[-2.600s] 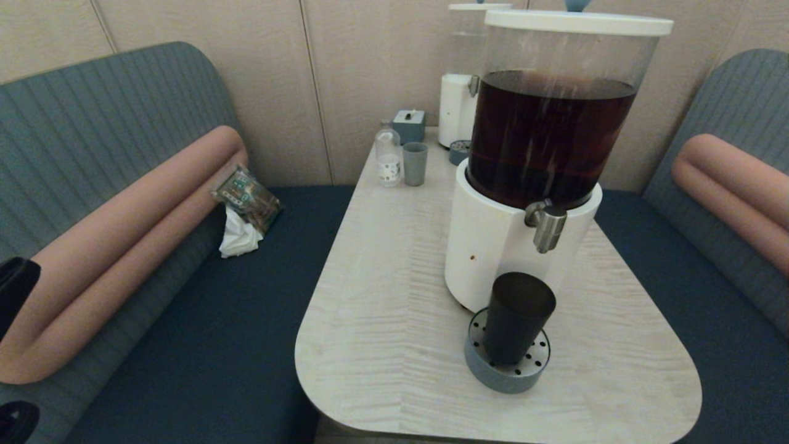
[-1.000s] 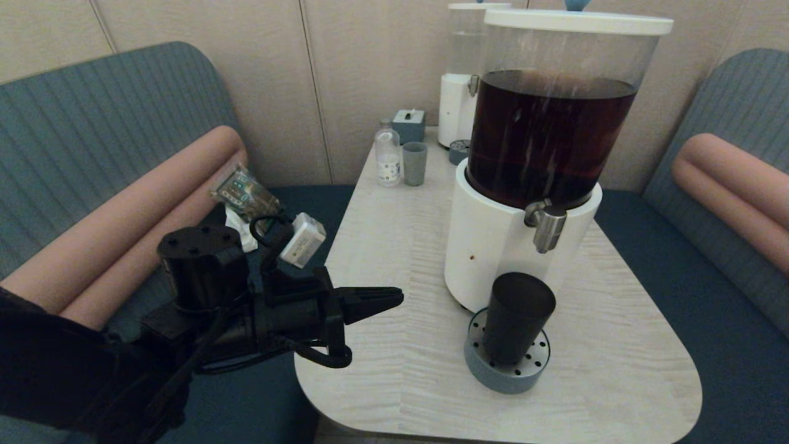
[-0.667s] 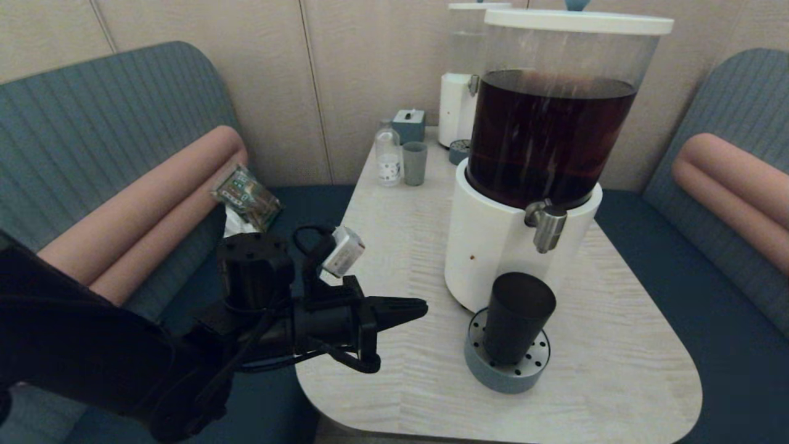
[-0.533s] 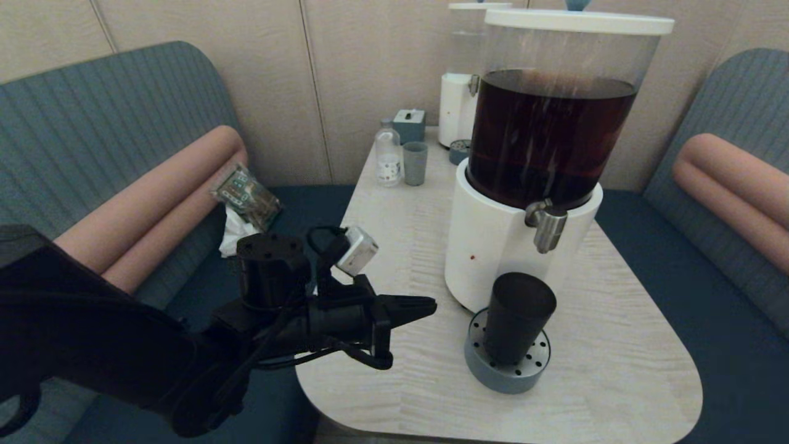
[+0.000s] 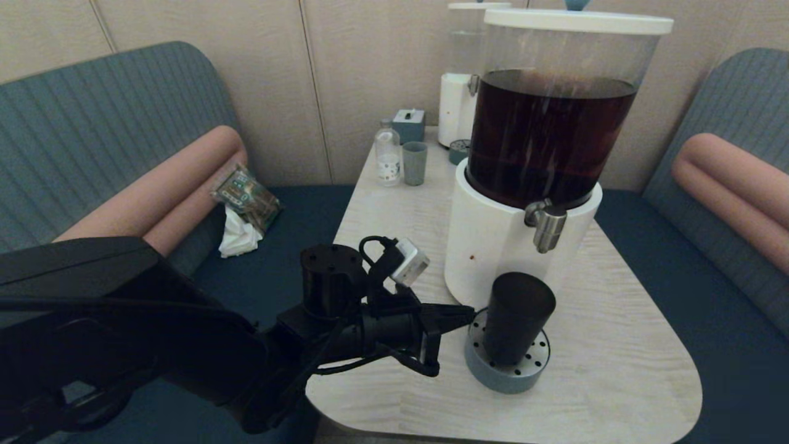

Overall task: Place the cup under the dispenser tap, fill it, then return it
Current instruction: Place it under the water dispenser

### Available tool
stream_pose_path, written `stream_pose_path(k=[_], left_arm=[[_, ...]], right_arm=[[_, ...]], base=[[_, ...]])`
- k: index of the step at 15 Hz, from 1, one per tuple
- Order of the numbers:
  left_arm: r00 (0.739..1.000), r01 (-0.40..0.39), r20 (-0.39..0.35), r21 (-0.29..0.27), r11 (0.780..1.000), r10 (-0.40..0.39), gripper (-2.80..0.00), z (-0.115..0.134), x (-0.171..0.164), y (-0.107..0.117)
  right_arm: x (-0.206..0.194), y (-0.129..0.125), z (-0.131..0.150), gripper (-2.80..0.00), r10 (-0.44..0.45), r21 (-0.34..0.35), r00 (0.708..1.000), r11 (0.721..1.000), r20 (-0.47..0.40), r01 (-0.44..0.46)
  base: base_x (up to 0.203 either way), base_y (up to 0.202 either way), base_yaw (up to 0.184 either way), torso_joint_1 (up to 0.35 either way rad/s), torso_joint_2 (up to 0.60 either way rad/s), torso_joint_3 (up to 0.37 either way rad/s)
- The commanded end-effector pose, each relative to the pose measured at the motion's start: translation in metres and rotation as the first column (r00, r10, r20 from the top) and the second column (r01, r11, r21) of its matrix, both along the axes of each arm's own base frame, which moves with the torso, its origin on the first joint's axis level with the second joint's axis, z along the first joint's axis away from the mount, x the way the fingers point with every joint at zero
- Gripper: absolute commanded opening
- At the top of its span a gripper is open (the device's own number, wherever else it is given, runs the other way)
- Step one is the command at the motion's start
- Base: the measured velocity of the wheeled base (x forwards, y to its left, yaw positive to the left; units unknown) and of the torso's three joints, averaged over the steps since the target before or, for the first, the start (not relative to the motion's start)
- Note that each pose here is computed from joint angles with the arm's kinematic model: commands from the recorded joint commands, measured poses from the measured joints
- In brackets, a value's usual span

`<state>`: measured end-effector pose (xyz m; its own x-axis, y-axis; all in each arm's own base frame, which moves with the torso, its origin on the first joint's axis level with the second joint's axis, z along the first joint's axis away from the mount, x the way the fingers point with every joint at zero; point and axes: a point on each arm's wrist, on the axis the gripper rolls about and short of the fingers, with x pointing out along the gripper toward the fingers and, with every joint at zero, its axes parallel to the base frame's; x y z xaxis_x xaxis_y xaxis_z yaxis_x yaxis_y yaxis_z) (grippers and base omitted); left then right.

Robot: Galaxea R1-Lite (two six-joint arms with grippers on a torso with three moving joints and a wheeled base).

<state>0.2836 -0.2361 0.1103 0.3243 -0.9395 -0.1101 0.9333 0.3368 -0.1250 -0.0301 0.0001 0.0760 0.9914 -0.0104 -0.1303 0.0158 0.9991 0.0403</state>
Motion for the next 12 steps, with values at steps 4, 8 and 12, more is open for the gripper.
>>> stream_pose_path(k=[4,8,12], left_arm=[[1.000,0.019,0.001,-0.003,1.000,-0.019,-2.80,-0.004,0.000,-0.010],[1.000,0.003,0.016,-0.009,1.000,-0.003,-2.80,-0.003,0.001,-0.019],[1.000,0.015,0.014,-0.006,1.000,-0.015,-2.80,-0.005,-0.001,-0.025]], right_arm=[[0.000,0.000,0.000,-2.80,0.001,0.000,1.000,1.000,-0.003,-0.001],[0.000,0.000,0.000,-2.80,0.000,0.000,1.000,1.000,-0.003,0.000],[0.000,0.000,0.000,-2.80,0.000,0.000,1.000,1.000,-0.003,0.000]], base=[[0.000,0.000,0.000,0.000,0.00,0.000],[0.000,0.000,0.000,0.000,0.00,0.000],[0.000,0.000,0.000,0.000,0.00,0.000]])
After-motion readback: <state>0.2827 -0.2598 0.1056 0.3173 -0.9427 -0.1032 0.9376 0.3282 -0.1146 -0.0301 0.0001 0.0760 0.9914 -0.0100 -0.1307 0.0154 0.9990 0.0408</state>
